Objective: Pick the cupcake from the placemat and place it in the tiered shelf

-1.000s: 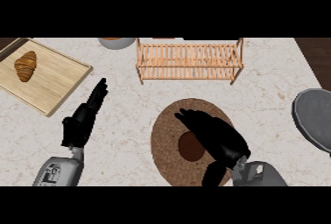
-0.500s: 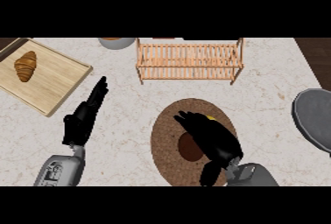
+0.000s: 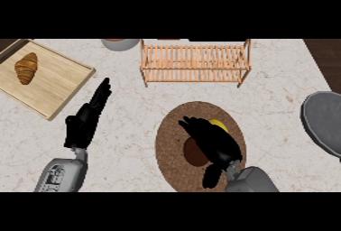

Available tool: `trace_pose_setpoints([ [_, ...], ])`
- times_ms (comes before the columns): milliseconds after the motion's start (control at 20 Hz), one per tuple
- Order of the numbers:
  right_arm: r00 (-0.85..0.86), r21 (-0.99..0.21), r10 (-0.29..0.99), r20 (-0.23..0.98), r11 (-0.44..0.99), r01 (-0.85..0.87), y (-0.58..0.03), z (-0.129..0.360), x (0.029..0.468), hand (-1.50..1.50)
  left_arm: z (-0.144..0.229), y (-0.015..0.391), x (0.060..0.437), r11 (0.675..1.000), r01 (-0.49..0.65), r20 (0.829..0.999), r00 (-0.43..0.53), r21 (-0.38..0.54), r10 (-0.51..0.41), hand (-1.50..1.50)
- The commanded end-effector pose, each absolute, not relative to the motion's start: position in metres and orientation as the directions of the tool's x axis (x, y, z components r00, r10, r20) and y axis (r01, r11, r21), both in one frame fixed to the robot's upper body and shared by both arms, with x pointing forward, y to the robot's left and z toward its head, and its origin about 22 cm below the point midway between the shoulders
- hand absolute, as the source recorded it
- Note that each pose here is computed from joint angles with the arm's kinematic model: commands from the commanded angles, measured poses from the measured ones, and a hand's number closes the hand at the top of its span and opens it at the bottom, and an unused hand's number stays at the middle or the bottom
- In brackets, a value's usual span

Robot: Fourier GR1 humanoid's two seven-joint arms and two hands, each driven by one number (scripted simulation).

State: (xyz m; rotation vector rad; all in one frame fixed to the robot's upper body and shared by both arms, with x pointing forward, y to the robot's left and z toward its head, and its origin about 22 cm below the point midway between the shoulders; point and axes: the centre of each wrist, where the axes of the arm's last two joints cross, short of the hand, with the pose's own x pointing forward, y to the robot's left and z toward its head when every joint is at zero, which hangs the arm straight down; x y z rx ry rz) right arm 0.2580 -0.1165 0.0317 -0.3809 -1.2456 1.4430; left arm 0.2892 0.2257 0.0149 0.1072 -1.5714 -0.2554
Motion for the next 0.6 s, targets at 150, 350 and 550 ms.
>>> trace_pose_setpoints([
  [150,-0.333,-0.836,0.859,0.389,0.177,-0.52,-0.126,0.026,0.262,-1.5,0.02,0.225,0.282,0.971,0.089,0.975,-0.03,0.221,-0.22,0.0],
  [350,-0.332,-0.824,0.859,0.39,0.164,-0.542,-0.105,0.014,0.282,-1.5,-0.002,0.21,0.276,0.968,0.098,0.973,-0.04,0.23,-0.227,0.0],
  [550,-0.389,-0.832,0.867,0.312,0.051,-0.552,-0.118,0.012,0.253,1.5,0.01,0.225,0.27,0.971,0.083,0.974,-0.027,0.224,-0.223,0.0],
])
